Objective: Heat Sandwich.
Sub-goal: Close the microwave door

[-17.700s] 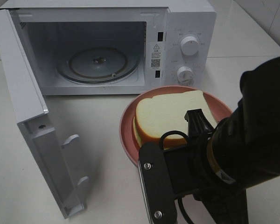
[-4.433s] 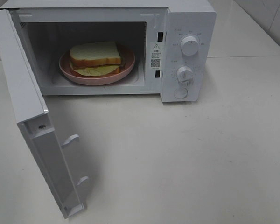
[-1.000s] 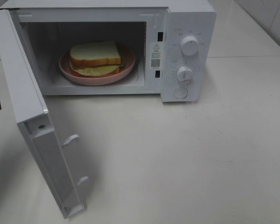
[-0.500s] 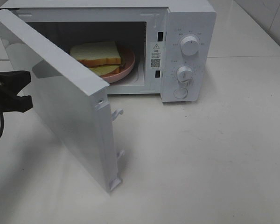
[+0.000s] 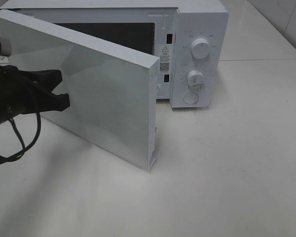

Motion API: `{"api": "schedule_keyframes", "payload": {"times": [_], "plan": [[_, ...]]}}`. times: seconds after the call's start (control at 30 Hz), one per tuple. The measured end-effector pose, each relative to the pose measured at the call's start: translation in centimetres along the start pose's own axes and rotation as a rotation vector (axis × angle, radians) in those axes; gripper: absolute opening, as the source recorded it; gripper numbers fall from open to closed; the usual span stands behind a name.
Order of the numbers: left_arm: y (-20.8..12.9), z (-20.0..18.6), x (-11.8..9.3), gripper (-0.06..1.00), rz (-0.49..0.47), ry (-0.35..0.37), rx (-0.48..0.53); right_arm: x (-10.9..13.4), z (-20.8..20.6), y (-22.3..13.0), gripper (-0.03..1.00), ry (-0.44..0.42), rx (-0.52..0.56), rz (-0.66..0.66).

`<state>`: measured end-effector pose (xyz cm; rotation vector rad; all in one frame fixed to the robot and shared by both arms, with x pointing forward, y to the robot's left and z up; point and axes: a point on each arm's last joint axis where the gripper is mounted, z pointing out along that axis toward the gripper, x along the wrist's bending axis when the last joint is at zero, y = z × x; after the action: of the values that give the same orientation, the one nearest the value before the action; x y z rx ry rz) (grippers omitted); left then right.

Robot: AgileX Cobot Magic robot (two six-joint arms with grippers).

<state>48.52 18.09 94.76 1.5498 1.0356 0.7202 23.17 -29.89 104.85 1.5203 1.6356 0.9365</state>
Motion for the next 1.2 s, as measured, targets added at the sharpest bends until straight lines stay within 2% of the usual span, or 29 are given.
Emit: {"api": "schedule_keyframes", "payload": {"times": [0.43, 0.73, 1.03, 1.2], "plan": [[0.8, 3.6, -4.1, 0.00, -0.045, -0.004, -0.030, 0.0, 0.0, 0.0, 0.76, 0.000, 0.000, 0.000], [1.1, 5.7, -5.7, 0.00, -0.050, -0.007, -0.038, 0.0, 0.0, 0.0, 0.76, 0.000, 0.000, 0.000], [1.9, 7.7, -6.8, 0.00, -0.048, 0.042, -0.069, 0.0, 0.0, 0.0, 0.76, 0.000, 0.000, 0.000], [2.5, 9.0, -6.7, 0.00, -0.092, 0.109, -0.087, 0.0, 0.0, 0.0, 0.76, 0.000, 0.000, 0.000]]}}
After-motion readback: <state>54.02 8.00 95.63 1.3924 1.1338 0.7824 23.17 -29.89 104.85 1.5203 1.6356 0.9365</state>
